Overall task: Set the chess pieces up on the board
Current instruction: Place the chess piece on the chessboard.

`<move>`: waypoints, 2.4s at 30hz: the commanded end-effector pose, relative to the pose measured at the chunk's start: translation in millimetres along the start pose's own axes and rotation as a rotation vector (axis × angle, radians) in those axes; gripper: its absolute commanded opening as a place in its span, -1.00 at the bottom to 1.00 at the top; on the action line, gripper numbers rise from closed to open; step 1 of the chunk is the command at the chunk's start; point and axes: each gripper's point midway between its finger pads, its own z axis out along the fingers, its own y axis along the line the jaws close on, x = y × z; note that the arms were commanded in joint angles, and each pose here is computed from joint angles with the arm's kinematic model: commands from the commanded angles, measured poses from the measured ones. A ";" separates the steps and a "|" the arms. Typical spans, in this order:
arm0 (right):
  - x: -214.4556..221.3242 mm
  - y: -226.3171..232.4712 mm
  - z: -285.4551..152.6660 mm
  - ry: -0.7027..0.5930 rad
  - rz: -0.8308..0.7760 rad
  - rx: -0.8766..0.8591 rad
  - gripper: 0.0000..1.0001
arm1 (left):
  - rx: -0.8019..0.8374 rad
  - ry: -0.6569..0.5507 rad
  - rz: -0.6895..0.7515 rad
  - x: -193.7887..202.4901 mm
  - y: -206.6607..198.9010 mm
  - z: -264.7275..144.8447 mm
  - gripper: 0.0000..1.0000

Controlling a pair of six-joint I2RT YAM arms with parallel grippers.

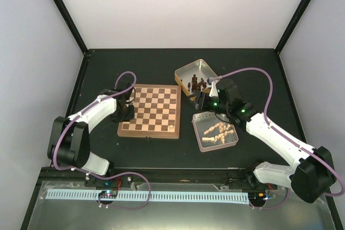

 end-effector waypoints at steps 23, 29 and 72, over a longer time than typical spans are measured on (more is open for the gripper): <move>1.4 -4.8 4.9 0.005 0.000 0.007 0.29 | 0.102 0.138 0.129 40.2 -36.0 -11.8 -0.85; 3.2 -6.2 6.1 0.011 0.002 0.008 0.29 | 0.084 0.140 0.127 43.4 -33.3 -10.8 -0.83; 5.4 -11.4 2.9 0.006 0.001 0.029 0.29 | 0.160 0.125 0.184 36.6 -63.1 -14.7 -0.24</move>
